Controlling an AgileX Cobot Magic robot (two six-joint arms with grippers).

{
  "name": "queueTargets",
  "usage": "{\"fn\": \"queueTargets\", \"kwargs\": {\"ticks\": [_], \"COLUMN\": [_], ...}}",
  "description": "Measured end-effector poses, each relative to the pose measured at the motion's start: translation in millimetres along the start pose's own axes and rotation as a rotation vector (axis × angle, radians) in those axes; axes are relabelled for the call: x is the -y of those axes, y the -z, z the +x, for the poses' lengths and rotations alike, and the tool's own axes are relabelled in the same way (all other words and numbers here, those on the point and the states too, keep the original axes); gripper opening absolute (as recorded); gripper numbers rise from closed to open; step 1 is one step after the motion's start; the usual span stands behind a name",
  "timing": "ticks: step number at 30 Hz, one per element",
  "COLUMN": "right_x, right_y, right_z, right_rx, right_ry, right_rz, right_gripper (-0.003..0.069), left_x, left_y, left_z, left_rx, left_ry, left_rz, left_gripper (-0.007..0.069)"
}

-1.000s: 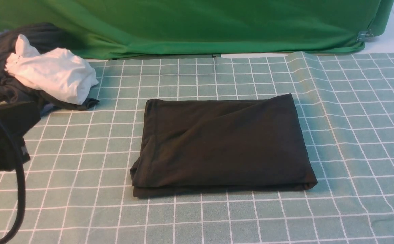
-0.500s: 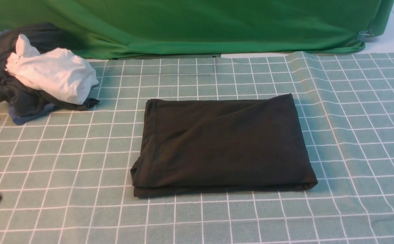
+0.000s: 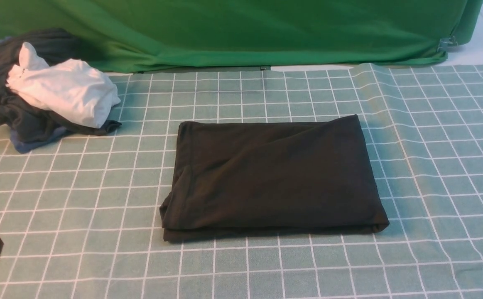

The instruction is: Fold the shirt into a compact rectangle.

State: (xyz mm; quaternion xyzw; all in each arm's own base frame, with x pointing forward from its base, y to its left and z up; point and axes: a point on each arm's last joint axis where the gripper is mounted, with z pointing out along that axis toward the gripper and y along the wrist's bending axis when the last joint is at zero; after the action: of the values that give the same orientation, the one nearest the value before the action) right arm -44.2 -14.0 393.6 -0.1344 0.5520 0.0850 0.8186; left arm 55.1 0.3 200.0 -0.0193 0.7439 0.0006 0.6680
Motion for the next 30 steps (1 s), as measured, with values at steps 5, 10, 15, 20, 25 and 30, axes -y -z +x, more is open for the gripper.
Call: {"fn": "queueTargets", "kwargs": {"ticks": [5, 10, 15, 20, 25, 30], "right_x": [0.0, 0.0, 0.0, 0.0, 0.0, 0.0], "right_y": [0.0, 0.0, 0.0, 0.0, 0.0, 0.0], "right_z": [-0.1, 0.0, 0.0, 0.0, 0.0, 0.0], "right_rx": [0.001, 0.000, 0.000, 0.000, 0.000, 0.000], "right_ry": [0.000, 0.000, 0.000, 0.000, 0.000, 0.000], "right_rz": [0.000, 0.000, 0.000, 0.000, 0.000, 0.000], "right_gripper": [0.0185, 0.0200, 0.0211, 0.0218, 0.0227, 0.0235], "left_x": [0.1, 0.4, 0.3, 0.2, 0.2, 0.2], "left_y": [-1.5, -1.5, -1.5, -1.5, -1.5, -1.5], "left_z": [8.6, 8.9, 8.9, 8.9, 8.9, 8.9], "left_rx": [-0.036, -0.039, -0.039, -0.039, -0.039, -0.039], "left_ry": [-0.001, -0.012, -0.016, -0.020, -0.020, -0.020], "left_rz": [0.004, 0.011, 0.010, 0.009, 0.009, 0.009], "left_gripper": [0.0012, 0.0012, 0.0012, 0.0012, 0.0012, 0.0012]}}
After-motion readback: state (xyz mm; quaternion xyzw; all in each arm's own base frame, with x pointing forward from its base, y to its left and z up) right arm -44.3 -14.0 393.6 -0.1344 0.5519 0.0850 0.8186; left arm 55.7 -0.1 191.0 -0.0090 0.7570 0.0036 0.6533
